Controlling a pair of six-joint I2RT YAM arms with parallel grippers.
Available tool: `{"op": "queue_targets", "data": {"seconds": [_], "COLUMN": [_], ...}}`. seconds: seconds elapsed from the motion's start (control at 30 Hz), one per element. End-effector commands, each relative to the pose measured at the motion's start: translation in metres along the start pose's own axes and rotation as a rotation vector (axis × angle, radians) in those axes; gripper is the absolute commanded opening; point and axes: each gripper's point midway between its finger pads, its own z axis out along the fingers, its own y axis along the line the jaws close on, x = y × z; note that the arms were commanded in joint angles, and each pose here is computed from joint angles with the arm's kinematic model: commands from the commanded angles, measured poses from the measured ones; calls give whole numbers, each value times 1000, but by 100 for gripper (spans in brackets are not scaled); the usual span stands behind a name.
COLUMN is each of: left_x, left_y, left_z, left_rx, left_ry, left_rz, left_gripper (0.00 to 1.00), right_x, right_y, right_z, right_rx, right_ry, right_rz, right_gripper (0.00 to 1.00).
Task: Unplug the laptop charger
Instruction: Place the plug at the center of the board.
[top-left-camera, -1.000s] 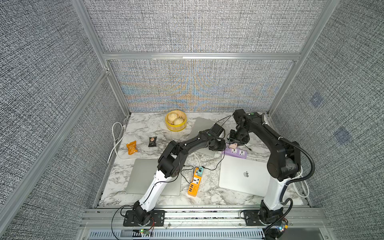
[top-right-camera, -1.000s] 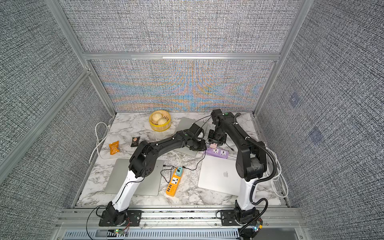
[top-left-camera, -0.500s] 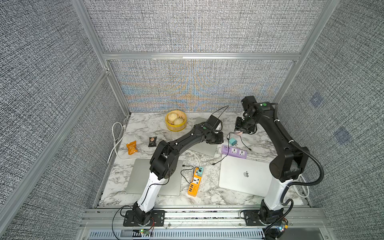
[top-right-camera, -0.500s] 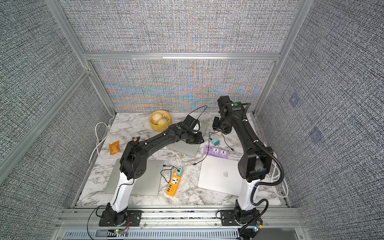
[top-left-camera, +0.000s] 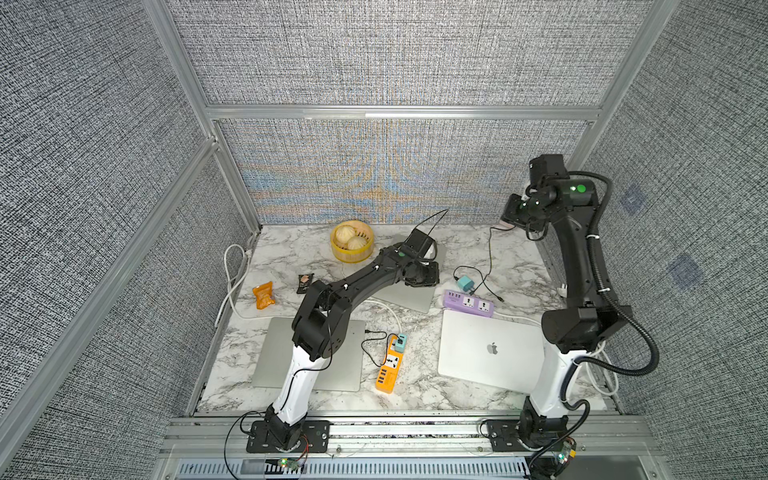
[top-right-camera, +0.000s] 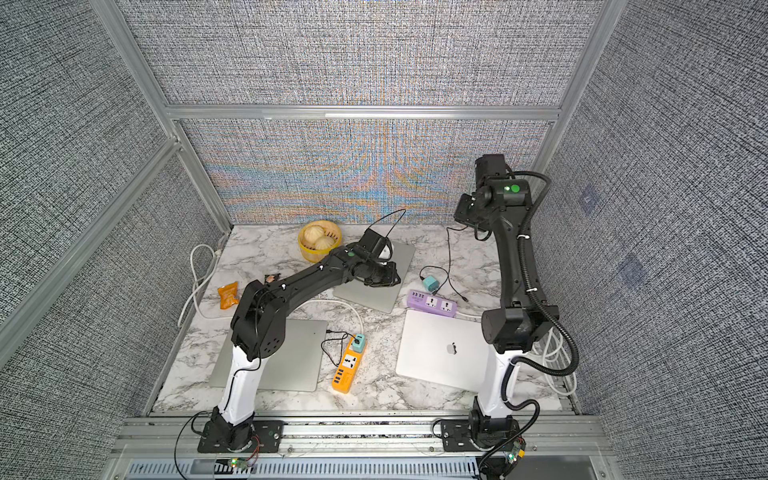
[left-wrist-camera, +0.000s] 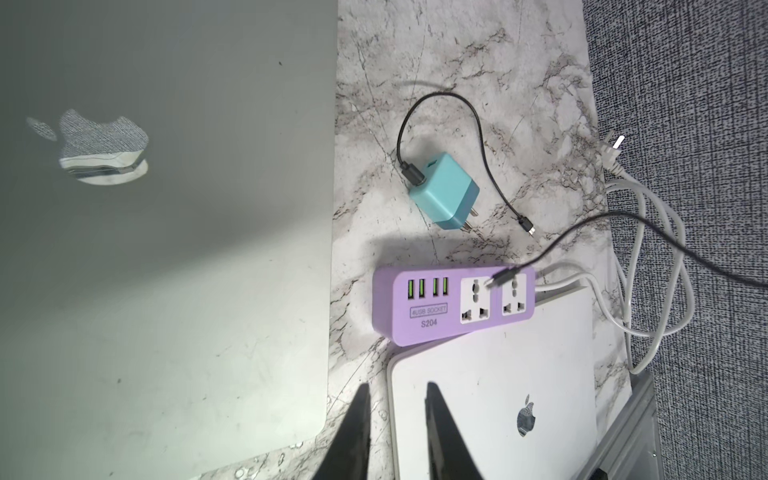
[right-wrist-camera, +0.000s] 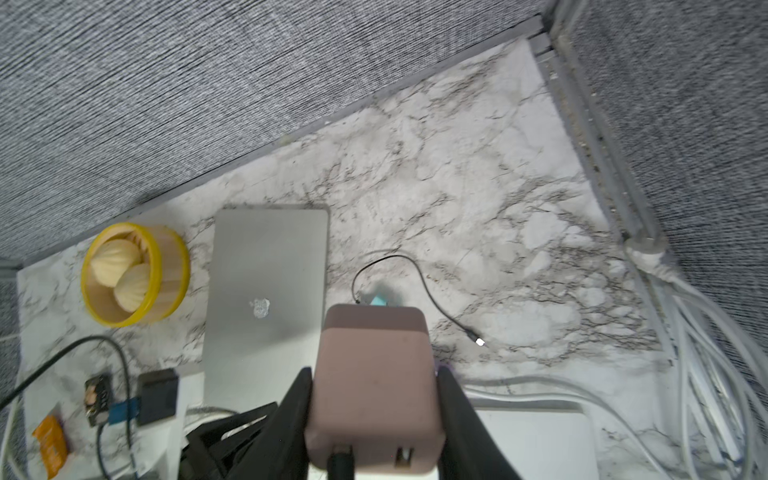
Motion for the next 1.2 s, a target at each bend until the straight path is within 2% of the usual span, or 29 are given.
{"op": "queue_targets", "data": {"seconds": [0.0,0.17,0.33,0.67,0.8,1.17], "left_x": [-4,-2,1,7,10,18], "left_y": [-4,-3,-2,3,6,12], "left_z": [-4,-4,1,4,5,11], "left_rx": [17,19,27,22,24,26], "left_ry": [-16,-14,-3,1,-4,10], "left_rz": [6,0,-8,-22,-31,-46], "left_gripper": [24,24,24,24,24,24], "right_x": [-15,-26,-22,21,40,78], "right_y": [-23,-66,-87,-112,-116,-120], "right_z": [1,9,26,104,134,182], "right_rx": [70,221,280,354,361,380], "right_ry": [-66,-115,-96,-6,66,169], "right_rz": [3,-11,-30,-68,-74,-50], "right_gripper": [25,25,25,25,25,25]}}
